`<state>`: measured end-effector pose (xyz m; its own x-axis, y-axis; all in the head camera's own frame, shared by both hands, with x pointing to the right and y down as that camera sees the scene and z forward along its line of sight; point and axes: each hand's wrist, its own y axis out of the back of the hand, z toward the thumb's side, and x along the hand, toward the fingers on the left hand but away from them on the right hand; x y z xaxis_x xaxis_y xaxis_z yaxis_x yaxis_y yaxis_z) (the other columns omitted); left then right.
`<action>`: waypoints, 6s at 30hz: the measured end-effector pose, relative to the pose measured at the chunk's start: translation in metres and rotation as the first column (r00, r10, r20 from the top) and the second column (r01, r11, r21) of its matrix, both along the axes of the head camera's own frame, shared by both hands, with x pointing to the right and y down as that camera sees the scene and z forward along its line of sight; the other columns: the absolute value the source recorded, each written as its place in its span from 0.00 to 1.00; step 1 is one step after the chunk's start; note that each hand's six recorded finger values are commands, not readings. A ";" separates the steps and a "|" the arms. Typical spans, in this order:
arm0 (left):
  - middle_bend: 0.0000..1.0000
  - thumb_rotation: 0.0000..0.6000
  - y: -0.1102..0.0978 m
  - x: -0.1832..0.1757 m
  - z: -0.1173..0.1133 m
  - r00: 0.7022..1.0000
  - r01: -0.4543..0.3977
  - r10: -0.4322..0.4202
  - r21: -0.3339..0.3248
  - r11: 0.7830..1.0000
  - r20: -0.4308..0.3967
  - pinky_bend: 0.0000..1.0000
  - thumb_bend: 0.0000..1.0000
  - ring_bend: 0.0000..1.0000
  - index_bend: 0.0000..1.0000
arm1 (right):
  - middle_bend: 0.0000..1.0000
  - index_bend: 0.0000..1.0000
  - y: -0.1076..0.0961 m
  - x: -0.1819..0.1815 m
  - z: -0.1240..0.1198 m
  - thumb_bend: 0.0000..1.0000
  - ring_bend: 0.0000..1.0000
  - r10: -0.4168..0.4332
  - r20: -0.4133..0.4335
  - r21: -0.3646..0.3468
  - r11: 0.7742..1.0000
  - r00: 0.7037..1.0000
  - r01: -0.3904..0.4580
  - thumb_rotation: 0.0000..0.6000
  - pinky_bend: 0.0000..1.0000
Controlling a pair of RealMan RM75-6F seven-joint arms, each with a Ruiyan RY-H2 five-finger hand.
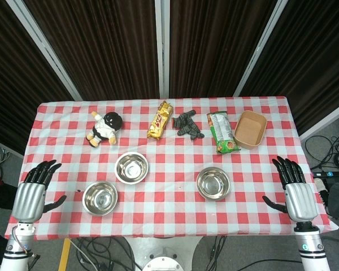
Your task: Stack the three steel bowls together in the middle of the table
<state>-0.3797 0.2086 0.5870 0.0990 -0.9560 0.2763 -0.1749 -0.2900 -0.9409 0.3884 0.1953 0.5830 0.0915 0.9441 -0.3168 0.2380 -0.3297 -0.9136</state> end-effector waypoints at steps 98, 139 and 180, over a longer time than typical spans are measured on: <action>0.55 1.00 -0.029 0.209 0.149 0.910 -0.273 0.327 -0.224 0.935 0.255 0.85 0.23 0.81 0.47 | 0.05 0.03 -0.021 0.037 0.006 0.05 0.00 0.097 -0.062 -0.031 0.995 0.993 -0.099 1.00 0.03; 0.75 1.00 -0.021 0.235 0.146 0.869 -0.384 0.417 -0.168 0.908 0.267 0.93 0.37 0.90 0.66 | 0.05 0.03 -0.024 0.039 0.005 0.05 0.00 0.109 -0.060 -0.026 0.993 0.992 -0.111 1.00 0.03; 0.58 1.00 0.000 0.260 0.122 0.797 -0.531 0.561 -0.186 0.827 0.224 0.91 0.24 0.88 0.50 | 0.05 0.03 -0.023 0.041 -0.001 0.05 0.00 0.116 -0.045 -0.005 0.993 0.992 -0.116 1.00 0.03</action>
<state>-0.1198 0.2087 0.7087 0.5060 -0.7268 0.4644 0.2871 -0.3658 -0.8853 0.4298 0.1721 0.5823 -0.0328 0.9450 -0.3254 0.2344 -0.3092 -0.9217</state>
